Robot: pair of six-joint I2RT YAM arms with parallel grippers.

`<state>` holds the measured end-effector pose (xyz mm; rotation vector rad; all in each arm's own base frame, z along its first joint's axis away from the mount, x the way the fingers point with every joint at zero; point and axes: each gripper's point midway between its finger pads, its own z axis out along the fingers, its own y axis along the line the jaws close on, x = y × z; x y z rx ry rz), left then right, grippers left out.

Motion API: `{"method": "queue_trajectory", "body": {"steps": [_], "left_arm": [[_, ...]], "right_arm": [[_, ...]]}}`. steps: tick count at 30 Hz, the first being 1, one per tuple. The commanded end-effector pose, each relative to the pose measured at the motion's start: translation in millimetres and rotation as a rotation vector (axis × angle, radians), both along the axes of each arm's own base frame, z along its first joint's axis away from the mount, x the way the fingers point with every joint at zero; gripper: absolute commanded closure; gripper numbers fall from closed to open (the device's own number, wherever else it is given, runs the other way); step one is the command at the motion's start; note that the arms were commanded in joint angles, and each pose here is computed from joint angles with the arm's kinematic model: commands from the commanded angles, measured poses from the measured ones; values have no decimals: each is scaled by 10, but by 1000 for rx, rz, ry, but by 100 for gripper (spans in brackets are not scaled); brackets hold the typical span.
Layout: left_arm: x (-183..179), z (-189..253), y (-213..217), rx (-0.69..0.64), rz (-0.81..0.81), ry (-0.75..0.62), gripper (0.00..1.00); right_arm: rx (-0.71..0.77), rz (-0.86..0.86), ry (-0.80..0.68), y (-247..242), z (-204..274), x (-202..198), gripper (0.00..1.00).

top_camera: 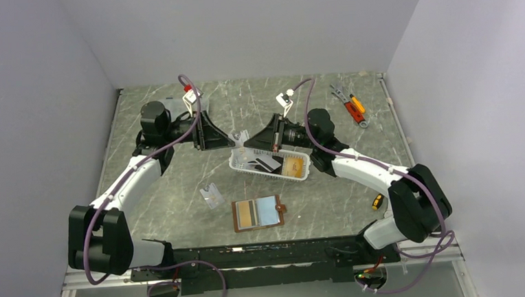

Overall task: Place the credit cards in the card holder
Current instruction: Pick up the credit card from the storage box.

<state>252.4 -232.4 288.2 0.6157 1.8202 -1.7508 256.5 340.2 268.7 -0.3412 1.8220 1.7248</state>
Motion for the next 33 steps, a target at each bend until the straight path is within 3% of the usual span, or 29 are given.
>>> {"method": "queue_trajectory", "body": {"steps": [1,9,16,21,23,25,29,33], "left_arm": [[-95,117,-4,-34,-49,-45,62],[-99,128,4,-31,-52,-43,78],[-44,115,55,-23,-24,-24,100],[-45,113,100,-22,-11,-19,100],[-49,117,106,-22,-9,-18,100],[-53,122,104,-23,-10,-18,100],[-69,158,110,-24,-14,-26,100],[-88,164,117,-8,-17,-18,95]], "right_arm": [[47,14,-64,51,161,7,100],[64,109,-100,205,247,-156,100],[77,224,-109,394,254,-408,89],[136,272,-103,390,296,-534,72],[144,269,-98,382,299,-540,69],[148,253,-98,387,320,-516,74],[130,221,-81,393,307,-451,98],[91,112,-31,220,153,-278,100]]}}
